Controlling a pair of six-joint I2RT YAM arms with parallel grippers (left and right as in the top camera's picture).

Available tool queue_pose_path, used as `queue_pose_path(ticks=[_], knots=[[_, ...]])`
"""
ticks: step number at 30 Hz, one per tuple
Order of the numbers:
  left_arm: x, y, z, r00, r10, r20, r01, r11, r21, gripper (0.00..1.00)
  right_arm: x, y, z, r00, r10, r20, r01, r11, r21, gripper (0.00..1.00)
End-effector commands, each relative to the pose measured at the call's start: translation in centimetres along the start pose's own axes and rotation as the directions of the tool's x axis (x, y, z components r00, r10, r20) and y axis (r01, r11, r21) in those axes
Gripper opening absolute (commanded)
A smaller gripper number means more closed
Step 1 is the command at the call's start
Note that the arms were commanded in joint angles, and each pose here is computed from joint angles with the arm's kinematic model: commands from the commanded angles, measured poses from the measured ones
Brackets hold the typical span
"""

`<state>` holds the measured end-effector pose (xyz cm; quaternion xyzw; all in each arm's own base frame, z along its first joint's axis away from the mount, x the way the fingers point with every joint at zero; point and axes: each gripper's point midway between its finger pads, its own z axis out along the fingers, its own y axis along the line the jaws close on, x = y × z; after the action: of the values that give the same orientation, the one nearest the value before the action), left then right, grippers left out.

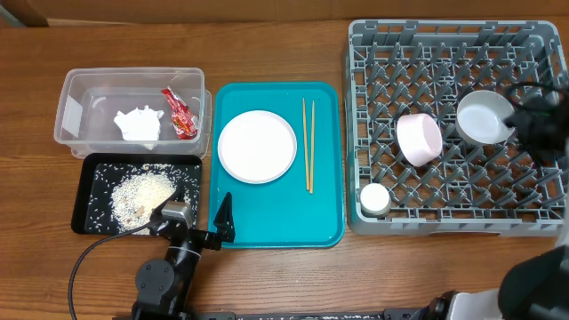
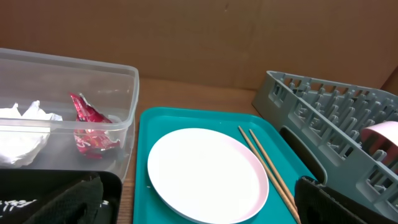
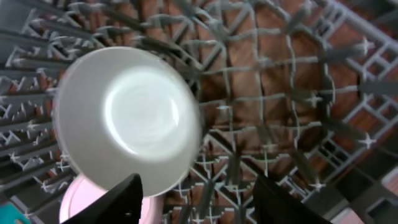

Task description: Sort waste into correct bins and load items into the dishwasher

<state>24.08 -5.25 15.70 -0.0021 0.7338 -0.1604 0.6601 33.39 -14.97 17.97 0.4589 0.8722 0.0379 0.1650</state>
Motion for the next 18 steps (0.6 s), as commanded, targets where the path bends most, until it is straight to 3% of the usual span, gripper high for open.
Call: queue_pose_path(ticks=[1, 6, 8, 11, 14, 18], knots=[[-0.1, 0.1, 0.0, 1.000, -0.011, 0.007, 0.011, 1.000, -0.002, 1.00, 0.4, 1.5, 1.2, 0.994, -0.026, -0.105, 0.013, 0.992, -0.123, 0.59], [-0.1, 0.1, 0.0, 1.000, -0.011, 0.007, 0.011, 1.000, -0.002, 1.00, 1.5, 2.5, 3.5, 0.977, -0.087, -0.193, 0.054, 0.984, -0.170, 0.57], [-0.1, 0.1, 0.0, 1.000, -0.011, 0.007, 0.011, 1.000, -0.002, 1.00, 2.0, 2.3, 4.5, 0.971, -0.075, -0.226, 0.042, 0.988, -0.147, 0.40], [-0.1, 0.1, 0.0, 1.000, -0.011, 0.007, 0.011, 1.000, -0.002, 1.00, 2.3, 0.9, 5.7, 0.969, 0.005, -0.247, -0.021, 0.998, -0.059, 0.31], [-0.1, 0.1, 0.0, 1.000, -0.011, 0.007, 0.011, 1.000, -0.002, 1.00, 2.1, -0.6, 5.9, 0.975, 0.036, -0.221, -0.031, 0.999, 0.026, 0.04], [-0.1, 0.1, 0.0, 1.000, -0.011, 0.007, 0.011, 1.000, -0.002, 1.00, 1.0, -1.4, 4.6, 0.988, 0.025, -0.150, -0.014, 0.997, 0.073, 0.04]])
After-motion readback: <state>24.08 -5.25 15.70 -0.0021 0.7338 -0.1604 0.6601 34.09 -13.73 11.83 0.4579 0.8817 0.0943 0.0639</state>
